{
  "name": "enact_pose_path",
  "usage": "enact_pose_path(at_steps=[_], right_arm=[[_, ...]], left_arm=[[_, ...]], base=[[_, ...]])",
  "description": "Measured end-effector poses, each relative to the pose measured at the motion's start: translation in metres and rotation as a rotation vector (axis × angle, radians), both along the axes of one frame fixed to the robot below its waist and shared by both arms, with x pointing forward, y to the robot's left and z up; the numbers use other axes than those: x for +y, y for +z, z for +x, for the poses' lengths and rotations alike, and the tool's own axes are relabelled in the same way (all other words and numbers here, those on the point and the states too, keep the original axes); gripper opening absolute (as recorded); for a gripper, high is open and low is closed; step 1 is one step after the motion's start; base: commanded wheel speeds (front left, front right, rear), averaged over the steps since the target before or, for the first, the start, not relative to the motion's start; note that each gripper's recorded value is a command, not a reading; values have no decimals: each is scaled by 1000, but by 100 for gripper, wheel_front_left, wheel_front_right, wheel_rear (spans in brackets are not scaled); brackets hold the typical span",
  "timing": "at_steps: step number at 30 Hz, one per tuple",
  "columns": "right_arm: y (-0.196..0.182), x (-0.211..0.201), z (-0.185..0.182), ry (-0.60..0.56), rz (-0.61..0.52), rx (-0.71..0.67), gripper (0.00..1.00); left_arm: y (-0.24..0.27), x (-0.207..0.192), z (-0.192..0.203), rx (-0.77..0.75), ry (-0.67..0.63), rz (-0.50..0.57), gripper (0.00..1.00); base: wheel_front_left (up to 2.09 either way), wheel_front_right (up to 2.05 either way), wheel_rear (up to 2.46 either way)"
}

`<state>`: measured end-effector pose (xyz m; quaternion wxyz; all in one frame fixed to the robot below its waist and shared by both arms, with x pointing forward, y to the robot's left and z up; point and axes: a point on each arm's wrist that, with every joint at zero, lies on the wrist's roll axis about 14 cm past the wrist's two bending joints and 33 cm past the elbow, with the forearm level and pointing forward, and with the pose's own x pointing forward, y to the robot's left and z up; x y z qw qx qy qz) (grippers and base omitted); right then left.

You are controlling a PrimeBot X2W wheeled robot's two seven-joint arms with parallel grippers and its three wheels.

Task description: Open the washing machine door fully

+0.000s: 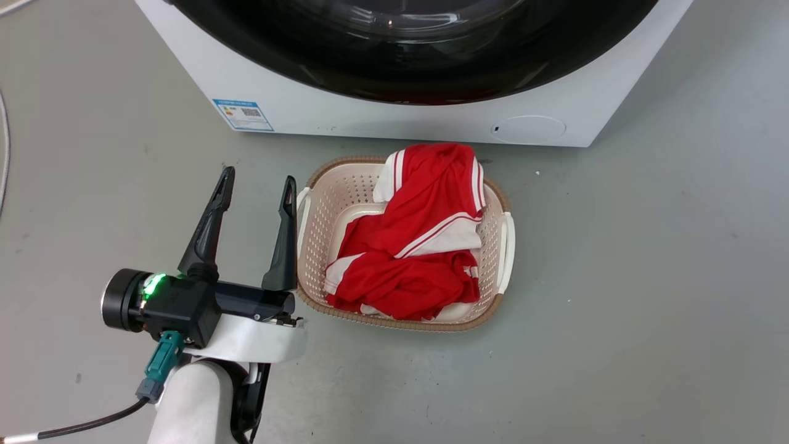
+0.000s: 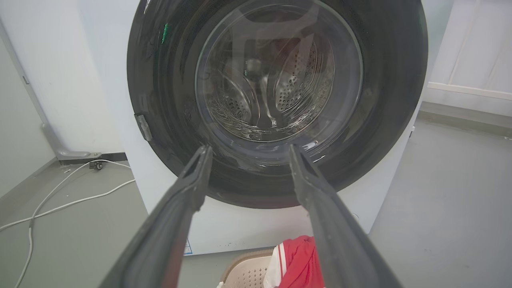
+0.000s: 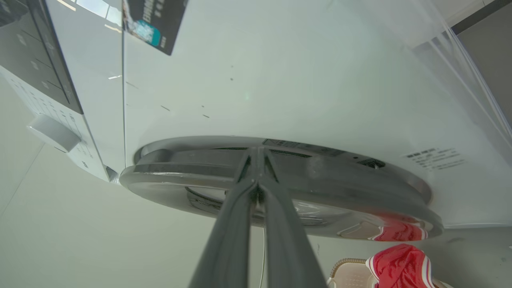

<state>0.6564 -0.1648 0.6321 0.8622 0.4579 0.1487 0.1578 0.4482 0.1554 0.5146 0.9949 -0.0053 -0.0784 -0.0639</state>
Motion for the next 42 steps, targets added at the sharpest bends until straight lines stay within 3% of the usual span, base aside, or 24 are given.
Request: enact_pose_path(at_steps=[8, 22, 31, 42], right_arm=[[-28, 33, 17, 83, -51, 73, 0], [-60, 43, 34, 107, -56, 148, 0], [-57, 59, 19, 225, -34, 186, 0], [-62, 67, -28, 374, 23, 248, 0]], left_arm=[[-9, 4, 6, 18, 8, 2, 100], [-26, 3, 15, 53, 4, -5, 100], [-22, 1, 14, 44, 1, -9, 100], [-5, -5, 9, 8, -13, -16, 100]], base=[[0, 0, 0], [0, 0, 0], [0, 0, 0], [0, 0, 0]])
